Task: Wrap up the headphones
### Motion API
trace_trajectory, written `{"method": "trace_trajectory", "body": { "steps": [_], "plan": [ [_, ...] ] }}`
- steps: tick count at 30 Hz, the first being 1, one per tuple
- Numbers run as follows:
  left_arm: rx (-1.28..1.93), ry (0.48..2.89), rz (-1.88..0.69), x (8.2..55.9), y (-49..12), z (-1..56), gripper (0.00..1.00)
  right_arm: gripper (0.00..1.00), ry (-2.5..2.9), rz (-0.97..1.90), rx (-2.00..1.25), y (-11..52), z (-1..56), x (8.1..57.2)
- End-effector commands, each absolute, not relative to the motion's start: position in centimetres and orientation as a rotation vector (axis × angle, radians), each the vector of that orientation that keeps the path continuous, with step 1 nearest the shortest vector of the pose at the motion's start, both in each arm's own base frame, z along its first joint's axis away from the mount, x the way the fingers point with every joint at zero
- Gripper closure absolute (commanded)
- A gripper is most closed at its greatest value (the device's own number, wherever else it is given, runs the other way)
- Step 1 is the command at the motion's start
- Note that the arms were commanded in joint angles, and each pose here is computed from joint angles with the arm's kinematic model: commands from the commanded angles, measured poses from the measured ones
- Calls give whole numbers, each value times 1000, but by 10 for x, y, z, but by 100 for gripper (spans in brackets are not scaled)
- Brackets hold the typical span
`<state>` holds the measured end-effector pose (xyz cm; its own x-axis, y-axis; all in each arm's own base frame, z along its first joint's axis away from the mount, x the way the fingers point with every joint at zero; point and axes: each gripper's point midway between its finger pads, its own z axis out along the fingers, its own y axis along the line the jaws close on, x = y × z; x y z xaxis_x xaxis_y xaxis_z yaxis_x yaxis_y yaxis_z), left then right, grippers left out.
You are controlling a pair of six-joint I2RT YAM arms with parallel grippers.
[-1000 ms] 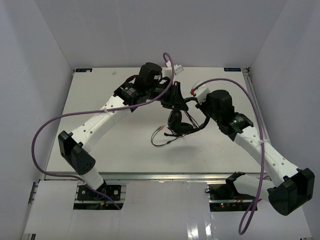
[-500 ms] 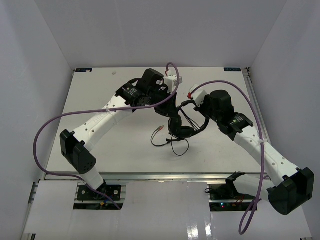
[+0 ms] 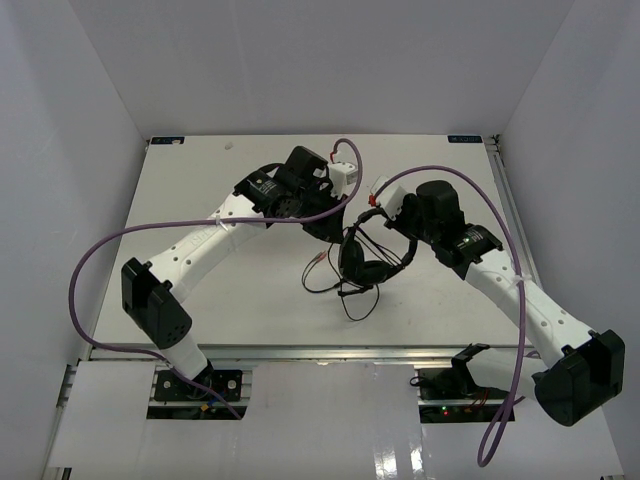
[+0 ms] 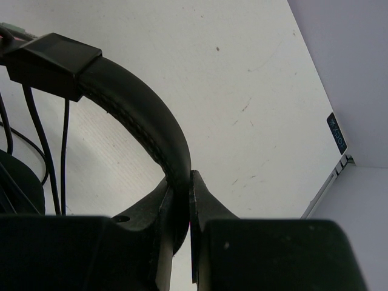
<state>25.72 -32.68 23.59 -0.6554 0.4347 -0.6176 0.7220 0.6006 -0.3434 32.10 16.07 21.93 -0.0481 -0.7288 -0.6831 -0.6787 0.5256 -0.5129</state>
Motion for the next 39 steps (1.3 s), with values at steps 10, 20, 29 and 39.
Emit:
{"method": "trace_trajectory", "body": {
  "steps": [10, 20, 29, 39],
  "plan": [
    [904, 2293, -654, 257, -291, 239, 89, 92, 1680, -92, -1098, 162, 251, 334],
    [910, 2287, -775, 233, -286, 244, 90, 92, 1667, -147, -1065, 157, 256, 341],
    [725, 2234, -1466, 190, -342, 317, 93, 92, 1648, -265, -902, 143, 275, 353],
    [155, 2209, -1663, 218, -351, 349, 98, 92, 1619, -246, -731, 132, 287, 344]
  ]
}}
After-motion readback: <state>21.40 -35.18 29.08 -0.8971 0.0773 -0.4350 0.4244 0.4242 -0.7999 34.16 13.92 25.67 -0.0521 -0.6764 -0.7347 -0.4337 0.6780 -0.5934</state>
